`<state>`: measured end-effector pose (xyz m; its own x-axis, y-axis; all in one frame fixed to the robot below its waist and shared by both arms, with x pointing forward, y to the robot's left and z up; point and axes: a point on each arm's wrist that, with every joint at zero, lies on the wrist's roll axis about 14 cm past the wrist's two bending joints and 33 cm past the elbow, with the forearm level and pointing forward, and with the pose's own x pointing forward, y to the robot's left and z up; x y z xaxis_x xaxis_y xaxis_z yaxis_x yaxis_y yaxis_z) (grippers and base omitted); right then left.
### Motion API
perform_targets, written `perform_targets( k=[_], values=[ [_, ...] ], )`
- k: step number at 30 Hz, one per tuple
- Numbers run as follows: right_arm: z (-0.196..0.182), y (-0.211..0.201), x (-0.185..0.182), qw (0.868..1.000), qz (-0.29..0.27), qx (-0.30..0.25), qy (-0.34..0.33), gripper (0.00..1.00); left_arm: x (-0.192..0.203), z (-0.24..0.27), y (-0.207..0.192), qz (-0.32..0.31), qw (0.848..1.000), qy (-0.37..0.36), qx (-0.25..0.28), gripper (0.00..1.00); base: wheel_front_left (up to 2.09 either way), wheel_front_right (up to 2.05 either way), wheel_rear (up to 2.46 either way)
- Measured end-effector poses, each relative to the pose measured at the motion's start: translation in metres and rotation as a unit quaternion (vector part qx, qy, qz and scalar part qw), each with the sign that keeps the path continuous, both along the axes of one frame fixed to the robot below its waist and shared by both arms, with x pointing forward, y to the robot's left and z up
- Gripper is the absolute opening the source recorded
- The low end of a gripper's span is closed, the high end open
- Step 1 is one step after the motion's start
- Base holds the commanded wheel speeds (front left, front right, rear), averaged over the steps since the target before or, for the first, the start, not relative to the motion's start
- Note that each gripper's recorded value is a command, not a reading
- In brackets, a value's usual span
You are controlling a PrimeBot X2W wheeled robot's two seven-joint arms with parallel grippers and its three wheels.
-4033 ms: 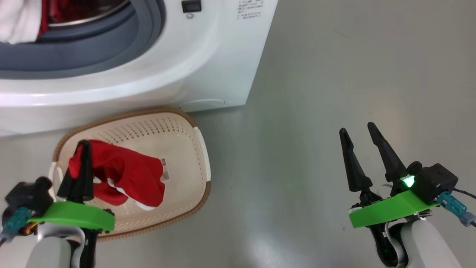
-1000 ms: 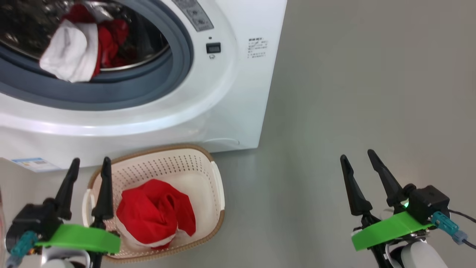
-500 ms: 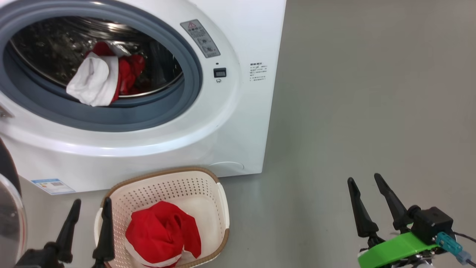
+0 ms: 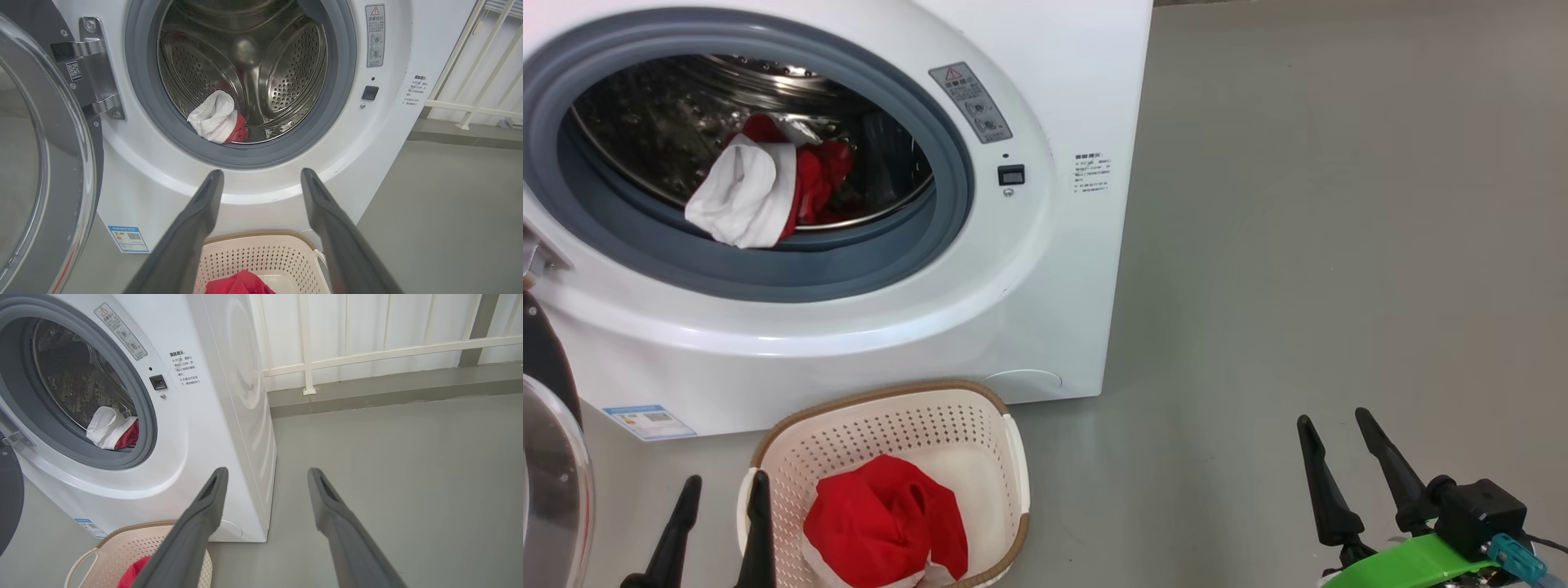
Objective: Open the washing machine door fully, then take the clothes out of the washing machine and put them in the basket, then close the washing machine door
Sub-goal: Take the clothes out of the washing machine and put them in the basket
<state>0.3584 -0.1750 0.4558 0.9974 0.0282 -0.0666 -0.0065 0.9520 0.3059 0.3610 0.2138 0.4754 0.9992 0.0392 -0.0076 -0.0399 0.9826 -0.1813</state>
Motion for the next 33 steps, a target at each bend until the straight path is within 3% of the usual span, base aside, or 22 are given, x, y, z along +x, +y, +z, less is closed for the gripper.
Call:
perform_targets(
  k=[18, 23, 33],
  values=[
    [-0.01, 0.003, 0.005, 1.0, 0.002, 0.005, 0.015, 1.0, 0.009, -0.01, -0.009, -0.011, 1.0, 0.013, -0.004, 1.0, 0.0, 0.0, 0.0],
    [-0.013, 0.006, 0.015, 1.0, 0.007, 0.006, 0.018, 1.0, 0.039, -0.007, -0.014, -0.028, 1.0, 0.007, 0.008, 1.0, 0.0, 0.0, 0.0],
    [-0.025, 0.015, 0.054, 1.0, 0.02, 0.012, 0.021, 1.0, 0.152, 0.003, -0.016, -0.054, 0.997, -0.012, 0.05, 1.0, 0.0, 0.0, 0.0]
  ],
)
